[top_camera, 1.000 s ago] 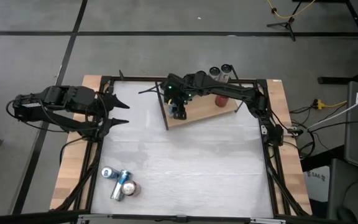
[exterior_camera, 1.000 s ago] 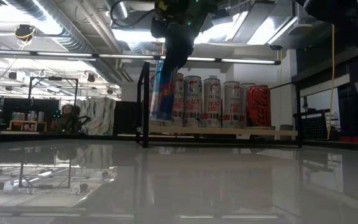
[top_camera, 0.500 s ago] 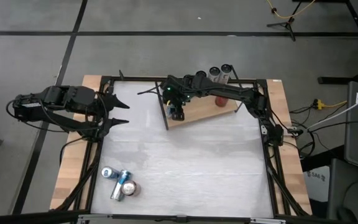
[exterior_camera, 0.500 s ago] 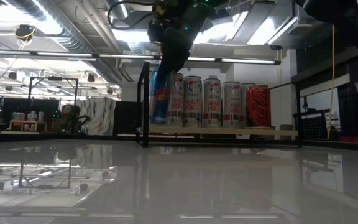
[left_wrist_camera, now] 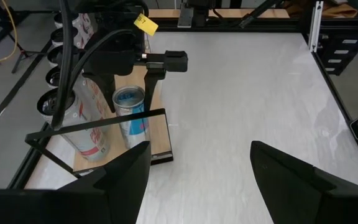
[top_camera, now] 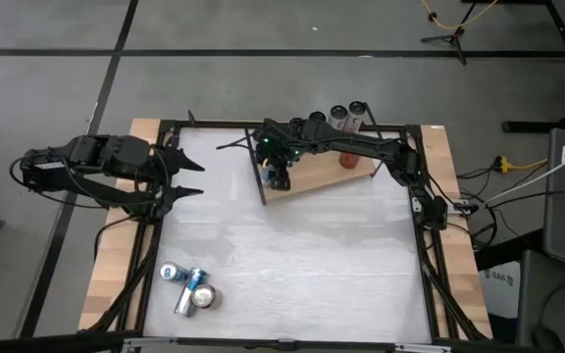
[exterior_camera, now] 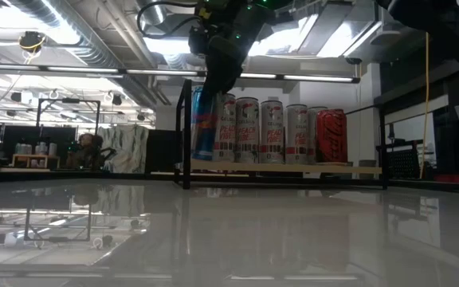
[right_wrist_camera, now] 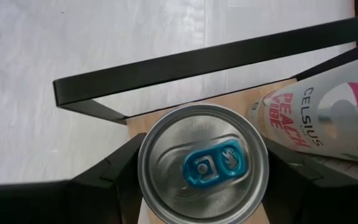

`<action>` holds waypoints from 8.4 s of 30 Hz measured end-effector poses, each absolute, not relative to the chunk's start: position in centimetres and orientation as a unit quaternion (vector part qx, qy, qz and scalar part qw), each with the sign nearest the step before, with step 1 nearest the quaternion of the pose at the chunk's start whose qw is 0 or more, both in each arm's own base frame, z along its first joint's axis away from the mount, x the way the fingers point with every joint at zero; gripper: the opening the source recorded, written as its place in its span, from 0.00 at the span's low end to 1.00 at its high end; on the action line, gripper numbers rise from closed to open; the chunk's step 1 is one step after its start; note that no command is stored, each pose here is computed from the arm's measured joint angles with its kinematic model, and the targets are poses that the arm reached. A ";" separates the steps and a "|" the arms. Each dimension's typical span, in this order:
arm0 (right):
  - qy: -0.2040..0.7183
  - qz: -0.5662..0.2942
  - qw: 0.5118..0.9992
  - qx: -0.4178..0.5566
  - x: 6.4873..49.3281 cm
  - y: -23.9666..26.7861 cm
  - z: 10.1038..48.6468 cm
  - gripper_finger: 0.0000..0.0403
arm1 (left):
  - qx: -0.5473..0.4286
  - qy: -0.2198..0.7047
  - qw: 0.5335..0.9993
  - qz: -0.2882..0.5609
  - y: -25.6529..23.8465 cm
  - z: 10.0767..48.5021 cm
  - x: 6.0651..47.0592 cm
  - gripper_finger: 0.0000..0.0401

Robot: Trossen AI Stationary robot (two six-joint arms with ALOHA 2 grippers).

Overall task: Place canned beverage on shelf
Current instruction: Put the blue soda can on the shelf, then put the red black soda can on the shelf aligned with the other red black soda can

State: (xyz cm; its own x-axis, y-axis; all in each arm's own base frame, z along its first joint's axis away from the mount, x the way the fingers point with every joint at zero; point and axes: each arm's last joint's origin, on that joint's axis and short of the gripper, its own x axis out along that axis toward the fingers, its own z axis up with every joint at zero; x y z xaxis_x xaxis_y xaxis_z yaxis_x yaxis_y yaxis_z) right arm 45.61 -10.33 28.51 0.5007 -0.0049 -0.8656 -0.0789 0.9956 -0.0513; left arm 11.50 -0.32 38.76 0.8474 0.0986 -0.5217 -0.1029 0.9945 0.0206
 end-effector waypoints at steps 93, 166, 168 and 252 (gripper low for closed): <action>0.500 -0.034 0.861 0.085 45.5 -10.3 28.6 0.59 | -0.004 0.271 0.961 0.053 -0.3 38.8 11.5 0.67; 0.525 0.106 0.840 -0.084 44.4 -10.7 29.3 0.60 | -0.004 0.271 0.961 0.053 -0.3 38.8 11.5 0.67; 0.526 0.103 0.840 -0.086 44.4 -10.7 29.3 0.60 | -0.004 0.271 0.961 0.053 -0.3 38.8 11.5 0.67; 0.540 0.022 0.835 -0.106 41.1 -6.9 36.3 0.86 | -0.228 0.257 0.939 -0.023 -2.6 38.8 16.0 0.67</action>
State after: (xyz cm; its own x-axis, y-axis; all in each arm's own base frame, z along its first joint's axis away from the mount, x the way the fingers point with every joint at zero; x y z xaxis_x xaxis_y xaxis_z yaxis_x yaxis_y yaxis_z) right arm 41.12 -6.95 36.28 0.4162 -0.0780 -0.9059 -0.1519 0.9764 -0.1538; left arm 16.04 -2.56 38.85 0.8669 -0.1614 -0.4716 -0.0732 0.8946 -0.4408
